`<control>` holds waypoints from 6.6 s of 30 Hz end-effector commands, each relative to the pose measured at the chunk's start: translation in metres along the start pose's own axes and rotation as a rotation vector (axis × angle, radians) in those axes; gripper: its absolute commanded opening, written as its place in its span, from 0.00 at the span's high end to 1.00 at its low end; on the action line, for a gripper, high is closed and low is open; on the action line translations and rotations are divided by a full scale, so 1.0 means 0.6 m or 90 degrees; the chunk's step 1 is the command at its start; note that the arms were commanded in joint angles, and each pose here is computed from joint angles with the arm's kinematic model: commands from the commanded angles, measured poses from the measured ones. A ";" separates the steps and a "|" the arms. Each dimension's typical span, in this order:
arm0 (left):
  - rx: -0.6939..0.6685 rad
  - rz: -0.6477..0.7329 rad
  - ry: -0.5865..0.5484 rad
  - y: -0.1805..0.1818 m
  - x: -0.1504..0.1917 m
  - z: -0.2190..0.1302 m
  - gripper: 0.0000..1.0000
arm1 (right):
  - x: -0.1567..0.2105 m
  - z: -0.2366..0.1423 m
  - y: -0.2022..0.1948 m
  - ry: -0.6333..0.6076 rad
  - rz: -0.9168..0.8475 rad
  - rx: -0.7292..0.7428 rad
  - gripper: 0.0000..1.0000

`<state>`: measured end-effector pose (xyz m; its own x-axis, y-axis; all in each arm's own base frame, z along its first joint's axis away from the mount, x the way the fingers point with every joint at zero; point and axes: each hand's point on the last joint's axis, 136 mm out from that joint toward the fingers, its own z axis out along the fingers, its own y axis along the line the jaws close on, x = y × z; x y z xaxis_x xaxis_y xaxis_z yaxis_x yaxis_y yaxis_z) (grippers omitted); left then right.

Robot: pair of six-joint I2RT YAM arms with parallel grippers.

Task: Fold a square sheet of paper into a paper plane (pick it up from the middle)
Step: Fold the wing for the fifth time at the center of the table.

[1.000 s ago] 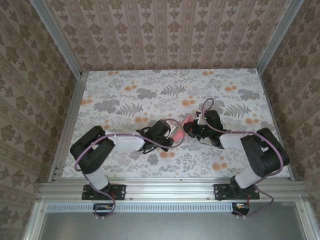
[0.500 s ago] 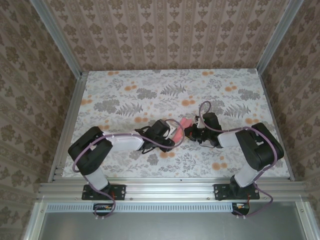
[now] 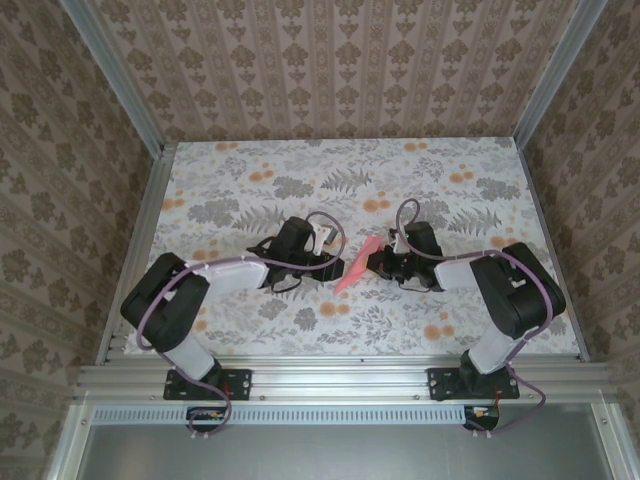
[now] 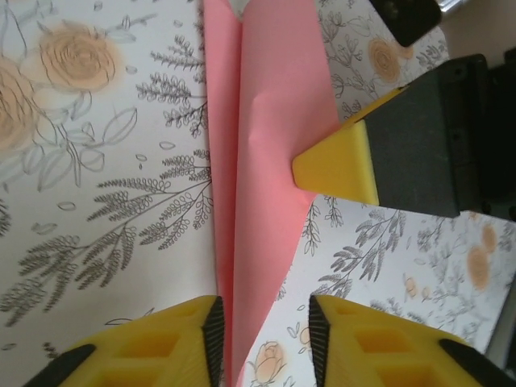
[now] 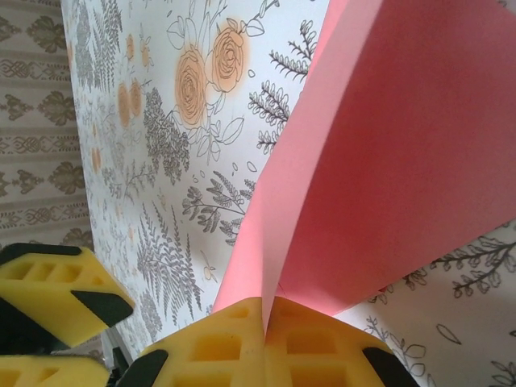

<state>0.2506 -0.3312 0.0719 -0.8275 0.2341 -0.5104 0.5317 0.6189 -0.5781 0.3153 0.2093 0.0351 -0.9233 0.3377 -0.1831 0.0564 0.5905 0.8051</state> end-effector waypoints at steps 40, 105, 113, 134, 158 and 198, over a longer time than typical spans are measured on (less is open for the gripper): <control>0.103 -0.058 0.047 -0.017 -0.007 0.081 0.77 | -0.013 0.015 -0.004 0.037 0.002 0.021 0.85; -0.055 0.056 0.088 0.004 0.057 0.030 0.58 | -0.025 0.007 -0.040 0.032 -0.026 0.124 0.86; -0.115 0.116 0.101 0.016 0.073 0.038 0.64 | -0.024 0.011 -0.042 0.038 -0.019 0.125 0.86; -0.178 0.194 0.134 0.018 0.084 0.051 0.87 | -0.026 0.012 -0.044 0.041 -0.016 0.132 0.86; 0.172 -0.084 0.046 -0.043 -0.023 0.025 0.77 | -0.019 0.016 -0.055 0.058 -0.012 0.145 0.87; 0.125 -0.121 0.110 0.003 0.030 0.083 0.79 | -0.014 0.018 -0.067 0.069 -0.005 0.162 0.79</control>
<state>0.2423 -0.3593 0.0339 -0.9230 0.2674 -0.2766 0.3784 0.5009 -0.7784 0.3311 0.1995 0.0162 -0.9529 0.2617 -0.1530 0.0906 0.7273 0.6803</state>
